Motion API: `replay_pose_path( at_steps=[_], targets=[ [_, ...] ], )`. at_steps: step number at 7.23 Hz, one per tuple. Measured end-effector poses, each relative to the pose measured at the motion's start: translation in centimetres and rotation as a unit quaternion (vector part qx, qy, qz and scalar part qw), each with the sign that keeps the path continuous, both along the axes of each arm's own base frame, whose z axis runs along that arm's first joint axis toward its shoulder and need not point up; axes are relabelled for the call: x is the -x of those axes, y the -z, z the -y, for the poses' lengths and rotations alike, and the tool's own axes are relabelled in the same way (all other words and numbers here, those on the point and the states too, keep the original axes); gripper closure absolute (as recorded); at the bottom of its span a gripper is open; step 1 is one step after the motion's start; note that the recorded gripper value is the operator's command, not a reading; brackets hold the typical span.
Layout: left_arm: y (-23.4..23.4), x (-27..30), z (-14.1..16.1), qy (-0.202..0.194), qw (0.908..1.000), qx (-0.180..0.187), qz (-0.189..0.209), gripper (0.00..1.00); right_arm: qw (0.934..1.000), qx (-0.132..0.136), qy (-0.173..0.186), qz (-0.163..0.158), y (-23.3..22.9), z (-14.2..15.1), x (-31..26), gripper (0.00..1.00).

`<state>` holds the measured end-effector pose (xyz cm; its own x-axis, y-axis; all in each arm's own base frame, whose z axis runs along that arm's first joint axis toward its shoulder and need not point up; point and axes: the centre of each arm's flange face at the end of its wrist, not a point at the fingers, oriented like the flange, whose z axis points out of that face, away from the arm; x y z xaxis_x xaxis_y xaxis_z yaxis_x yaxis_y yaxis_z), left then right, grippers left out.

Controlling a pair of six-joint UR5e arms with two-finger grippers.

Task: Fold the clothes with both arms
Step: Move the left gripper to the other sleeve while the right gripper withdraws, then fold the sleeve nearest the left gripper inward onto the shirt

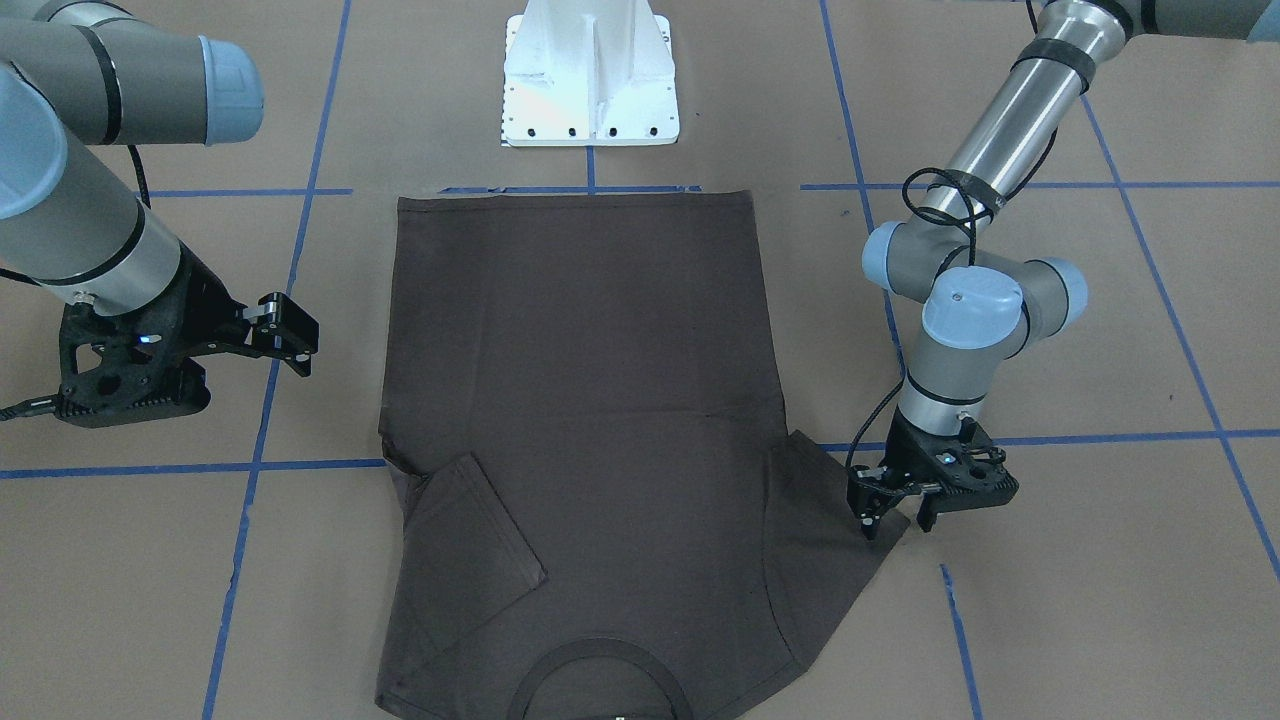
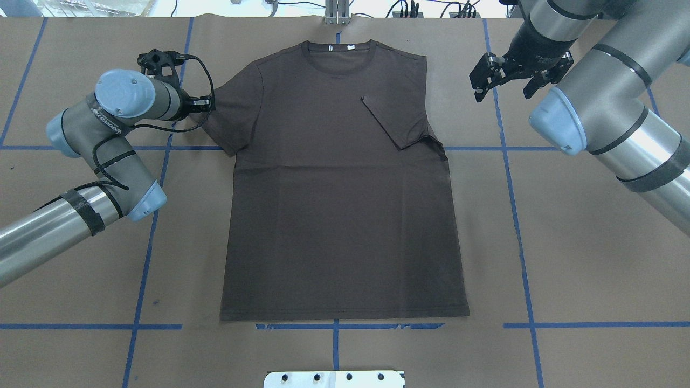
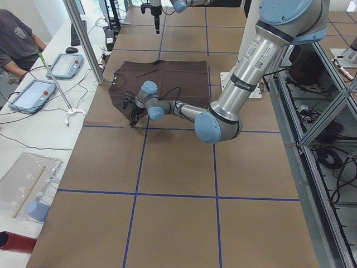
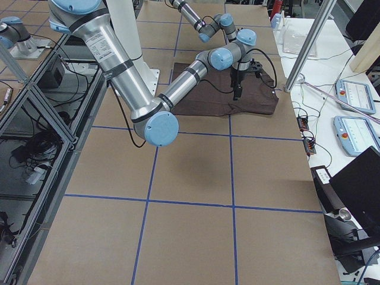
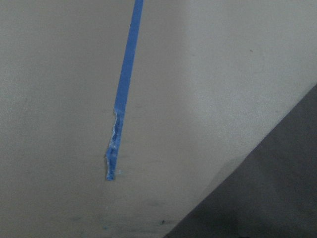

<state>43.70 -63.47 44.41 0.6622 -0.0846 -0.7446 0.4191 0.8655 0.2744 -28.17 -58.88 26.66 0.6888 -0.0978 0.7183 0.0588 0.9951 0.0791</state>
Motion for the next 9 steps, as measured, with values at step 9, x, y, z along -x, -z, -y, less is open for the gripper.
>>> replay_pose_path(
  at_steps=[9],
  targets=[
    [15.8, -2.4, 0.9, 0.016, 0.9983, 0.053, -0.02, 1.0, 1.0, 0.004, -0.002, 0.0, -0.2, -0.1, 0.0, 0.0]
  ],
)
